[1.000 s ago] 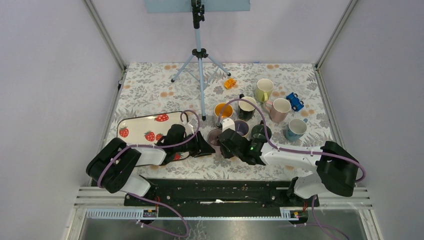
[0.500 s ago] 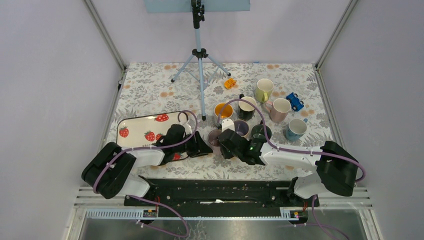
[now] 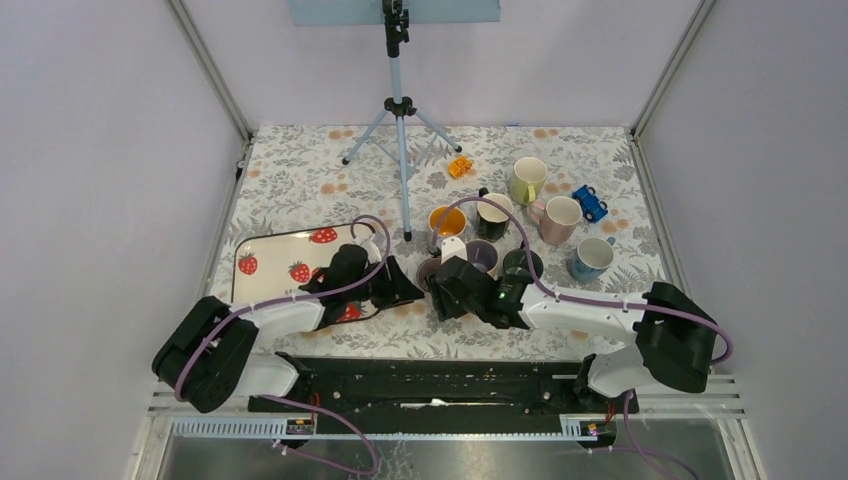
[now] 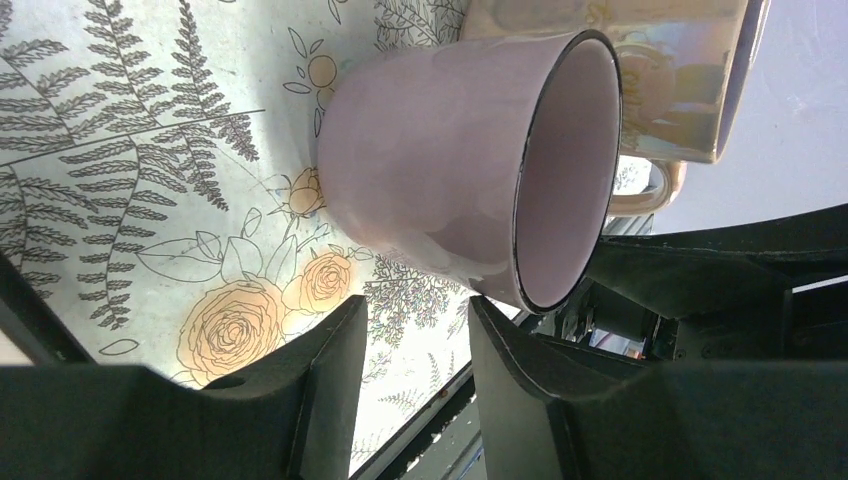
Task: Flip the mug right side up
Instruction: Place the cup at the center of the board, then reset both arms
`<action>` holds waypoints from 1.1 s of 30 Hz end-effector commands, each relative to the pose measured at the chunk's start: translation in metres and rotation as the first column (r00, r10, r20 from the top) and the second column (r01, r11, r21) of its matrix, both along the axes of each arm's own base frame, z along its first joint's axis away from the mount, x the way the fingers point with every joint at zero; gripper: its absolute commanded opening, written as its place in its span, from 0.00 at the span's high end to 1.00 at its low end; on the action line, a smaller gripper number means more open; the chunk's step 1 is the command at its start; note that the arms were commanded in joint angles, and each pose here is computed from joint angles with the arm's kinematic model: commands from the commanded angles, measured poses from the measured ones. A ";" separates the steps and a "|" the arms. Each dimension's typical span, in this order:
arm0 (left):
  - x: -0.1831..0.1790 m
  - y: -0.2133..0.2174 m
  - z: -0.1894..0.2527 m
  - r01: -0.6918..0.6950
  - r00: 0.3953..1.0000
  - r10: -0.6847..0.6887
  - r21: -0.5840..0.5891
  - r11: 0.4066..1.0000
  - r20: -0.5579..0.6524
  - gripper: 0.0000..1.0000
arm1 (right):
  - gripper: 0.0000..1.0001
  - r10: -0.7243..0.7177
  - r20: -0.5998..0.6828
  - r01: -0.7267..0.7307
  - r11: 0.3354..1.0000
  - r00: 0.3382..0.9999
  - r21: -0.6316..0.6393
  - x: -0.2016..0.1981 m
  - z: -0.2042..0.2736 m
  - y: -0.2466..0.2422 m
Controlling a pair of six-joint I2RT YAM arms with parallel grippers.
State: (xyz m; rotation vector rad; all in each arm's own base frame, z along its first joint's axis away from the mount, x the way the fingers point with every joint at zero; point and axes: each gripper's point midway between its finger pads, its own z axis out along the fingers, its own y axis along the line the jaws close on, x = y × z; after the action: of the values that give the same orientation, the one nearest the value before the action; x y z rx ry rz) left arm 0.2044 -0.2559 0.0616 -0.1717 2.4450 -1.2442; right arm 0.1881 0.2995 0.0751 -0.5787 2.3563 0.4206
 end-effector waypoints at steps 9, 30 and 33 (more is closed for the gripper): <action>0.028 0.009 0.055 -0.071 0.982 0.063 0.038 0.997 0.178 0.53 | 0.26 0.019 0.026 -0.021 0.996 0.999 0.089 -0.005 0.050 0.007; 0.075 0.017 0.263 -0.135 0.809 0.077 0.057 0.989 0.582 0.02 | 0.00 -0.133 0.326 0.002 0.927 0.936 0.374 0.037 0.239 -0.003; 0.083 0.016 0.283 -0.149 0.789 0.084 0.057 0.987 0.608 0.01 | 0.00 -0.171 0.376 -0.005 0.905 0.911 0.425 0.039 0.265 -0.011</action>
State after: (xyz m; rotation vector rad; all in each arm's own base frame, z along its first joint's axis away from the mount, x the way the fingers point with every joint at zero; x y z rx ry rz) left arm 0.2736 -0.2434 0.3143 0.0758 1.9587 -0.9902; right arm 0.2185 0.3009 0.2852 -0.3947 1.9652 0.6487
